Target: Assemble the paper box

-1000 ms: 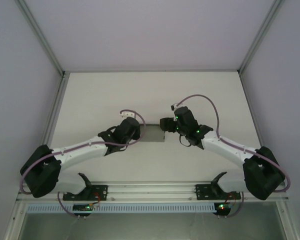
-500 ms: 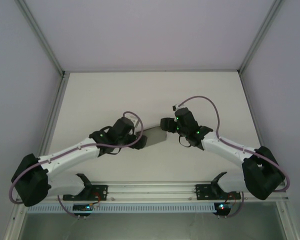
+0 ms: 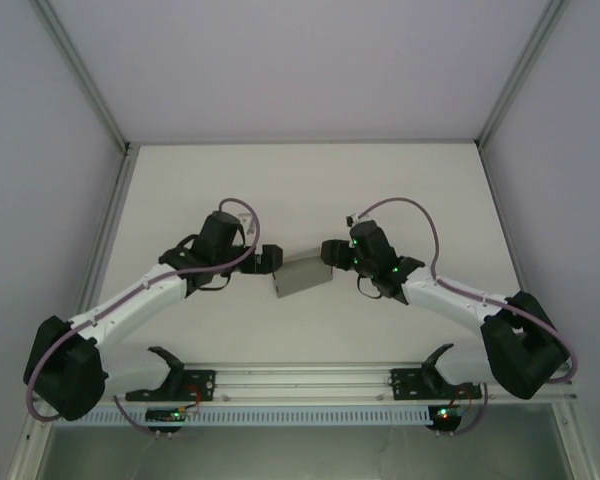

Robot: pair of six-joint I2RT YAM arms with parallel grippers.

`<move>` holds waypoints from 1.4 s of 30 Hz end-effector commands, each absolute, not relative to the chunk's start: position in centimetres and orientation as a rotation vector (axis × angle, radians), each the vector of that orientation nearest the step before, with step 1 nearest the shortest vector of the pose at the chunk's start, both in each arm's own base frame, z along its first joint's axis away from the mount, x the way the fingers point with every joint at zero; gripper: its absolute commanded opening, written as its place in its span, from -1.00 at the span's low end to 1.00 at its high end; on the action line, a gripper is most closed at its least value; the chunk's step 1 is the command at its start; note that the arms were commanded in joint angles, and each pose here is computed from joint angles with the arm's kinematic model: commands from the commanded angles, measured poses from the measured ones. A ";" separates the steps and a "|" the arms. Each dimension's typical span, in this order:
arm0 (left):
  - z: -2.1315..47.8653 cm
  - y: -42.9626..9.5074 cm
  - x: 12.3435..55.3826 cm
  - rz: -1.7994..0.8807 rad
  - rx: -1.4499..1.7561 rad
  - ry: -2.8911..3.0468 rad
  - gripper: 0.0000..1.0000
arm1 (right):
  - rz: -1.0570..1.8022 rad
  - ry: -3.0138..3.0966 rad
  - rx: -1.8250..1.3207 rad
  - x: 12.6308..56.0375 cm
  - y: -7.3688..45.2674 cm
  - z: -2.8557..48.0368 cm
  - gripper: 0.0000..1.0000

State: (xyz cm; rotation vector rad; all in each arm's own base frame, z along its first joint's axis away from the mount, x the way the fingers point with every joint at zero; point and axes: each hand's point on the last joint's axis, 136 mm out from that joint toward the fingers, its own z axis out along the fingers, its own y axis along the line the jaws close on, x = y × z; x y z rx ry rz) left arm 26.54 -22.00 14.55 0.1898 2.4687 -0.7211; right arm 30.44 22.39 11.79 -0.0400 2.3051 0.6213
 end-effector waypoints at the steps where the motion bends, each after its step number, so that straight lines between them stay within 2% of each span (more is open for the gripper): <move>1: 13.2 -22.5 25.7 -0.800 0.175 2.518 0.89 | 0.396 2.650 -0.069 24.9 18.7 3.1 0.18; 9: 9.7 -21.5 24.4 -0.865 0.061 2.576 0.70 | 0.363 2.707 -0.049 23.7 17.9 1.9 0.10; 15: 7.6 -21.1 23.7 -0.930 -0.036 2.598 0.41 | 0.360 2.737 -0.033 22.9 17.5 1.3 0.07; 18: 6.5 -21.0 23.0 -0.980 -0.095 2.610 0.38 | 0.354 2.748 -0.028 22.6 17.3 1.0 0.04; 20: 5.7 -21.2 22.6 -1.039 -0.140 2.611 0.29 | 0.350 2.756 -0.031 22.5 17.2 0.7 0.01; 24: 3.9 -21.3 21.9 -1.094 -0.232 2.654 -0.03 | 0.375 2.764 -0.034 22.2 17.4 0.0 -0.08; 26: 3.3 -21.5 21.8 -1.128 -0.249 2.665 -0.35 | 0.389 2.760 -0.039 22.2 17.5 -0.2 -0.21; 28: 3.0 -21.7 21.7 -1.150 -0.259 2.679 -0.78 | 0.400 2.770 -0.046 22.0 17.6 -0.5 -0.36; 30: 2.8 -22.0 21.6 -1.184 -0.254 2.686 -0.98 | 0.397 2.772 -0.046 21.8 17.5 -0.7 -0.48; 32: 2.7 -22.1 21.6 -1.195 -0.256 2.694 -1.00 | 0.410 2.770 -0.051 21.7 17.6 -0.8 -0.61; 35: 2.9 -22.2 21.7 -1.195 -0.250 2.694 -0.98 | 0.422 2.757 -0.054 21.8 17.7 -0.8 -0.67; 36: 3.2 -22.2 21.9 -1.192 -0.243 2.689 -0.81 | 0.429 2.753 -0.058 21.8 17.8 -0.7 -0.68; 39: 4.2 -22.2 22.4 -1.154 -0.209 2.674 -0.64 | 0.448 2.750 -0.063 21.9 18.1 -0.5 -0.74; 41: 5.6 -22.0 23.3 -1.117 -0.182 2.645 -0.46 | 0.466 2.736 -0.074 22.3 18.5 0.1 -0.77; 42: 6.4 -21.9 23.8 -1.102 -0.163 2.624 -0.45 | 0.479 2.725 -0.081 22.6 18.8 0.6 -0.76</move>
